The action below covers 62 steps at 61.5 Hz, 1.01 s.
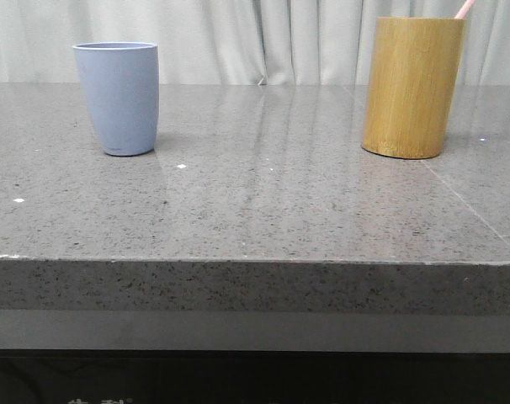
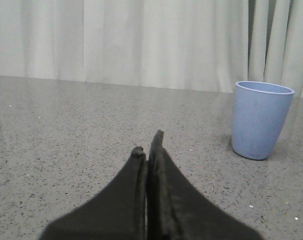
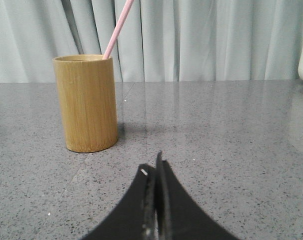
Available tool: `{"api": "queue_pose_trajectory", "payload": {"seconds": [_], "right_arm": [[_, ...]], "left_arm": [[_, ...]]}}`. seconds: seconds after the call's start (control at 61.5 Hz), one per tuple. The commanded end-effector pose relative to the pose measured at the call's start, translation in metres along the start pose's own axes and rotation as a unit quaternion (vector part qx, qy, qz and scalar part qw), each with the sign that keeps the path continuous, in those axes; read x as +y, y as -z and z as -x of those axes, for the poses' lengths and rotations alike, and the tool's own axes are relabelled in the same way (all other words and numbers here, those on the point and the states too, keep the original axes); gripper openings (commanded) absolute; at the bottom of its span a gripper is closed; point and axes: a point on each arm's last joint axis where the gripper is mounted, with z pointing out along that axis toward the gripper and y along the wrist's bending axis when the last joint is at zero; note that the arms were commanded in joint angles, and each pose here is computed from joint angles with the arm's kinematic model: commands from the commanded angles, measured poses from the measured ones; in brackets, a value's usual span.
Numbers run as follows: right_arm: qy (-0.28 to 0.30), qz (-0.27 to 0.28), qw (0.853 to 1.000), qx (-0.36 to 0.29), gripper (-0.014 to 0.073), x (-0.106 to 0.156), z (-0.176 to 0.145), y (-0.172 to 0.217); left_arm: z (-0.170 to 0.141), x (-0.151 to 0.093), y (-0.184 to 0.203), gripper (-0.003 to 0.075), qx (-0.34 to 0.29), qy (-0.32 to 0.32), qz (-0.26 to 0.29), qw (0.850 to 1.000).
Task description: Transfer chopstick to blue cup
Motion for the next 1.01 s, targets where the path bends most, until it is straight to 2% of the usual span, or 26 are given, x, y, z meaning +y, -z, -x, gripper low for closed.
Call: {"api": "queue_pose_trajectory", "payload": {"seconds": [0.0, 0.358, 0.699, 0.829, 0.991], "right_arm": [[0.007, 0.0, 0.998, -0.055, -0.0067, 0.0, 0.01, 0.002], [0.007, 0.0, 0.998, -0.055, -0.0067, 0.0, 0.01, 0.002], [0.007, 0.0, 0.998, -0.06, -0.0067, 0.0, 0.011, 0.002], [0.007, 0.0, 0.998, -0.062, -0.0067, 0.001, 0.02, 0.003], [0.009, 0.002, 0.998, -0.062, -0.0067, 0.005, 0.057, 0.011]], "left_arm": [[0.004, 0.0, 0.002, -0.0019, -0.042, 0.008, 0.001, 0.999], [0.004, 0.0, 0.002, -0.0019, -0.042, 0.008, 0.001, 0.999], [0.011, 0.0, 0.003, -0.0019, -0.077, -0.002, 0.002, 0.997], [0.03, 0.0, 0.005, -0.0019, -0.096, -0.001, 0.0, 0.995], [0.079, -0.003, 0.014, -0.0019, -0.099, -0.002, -0.003, 0.995]]}}
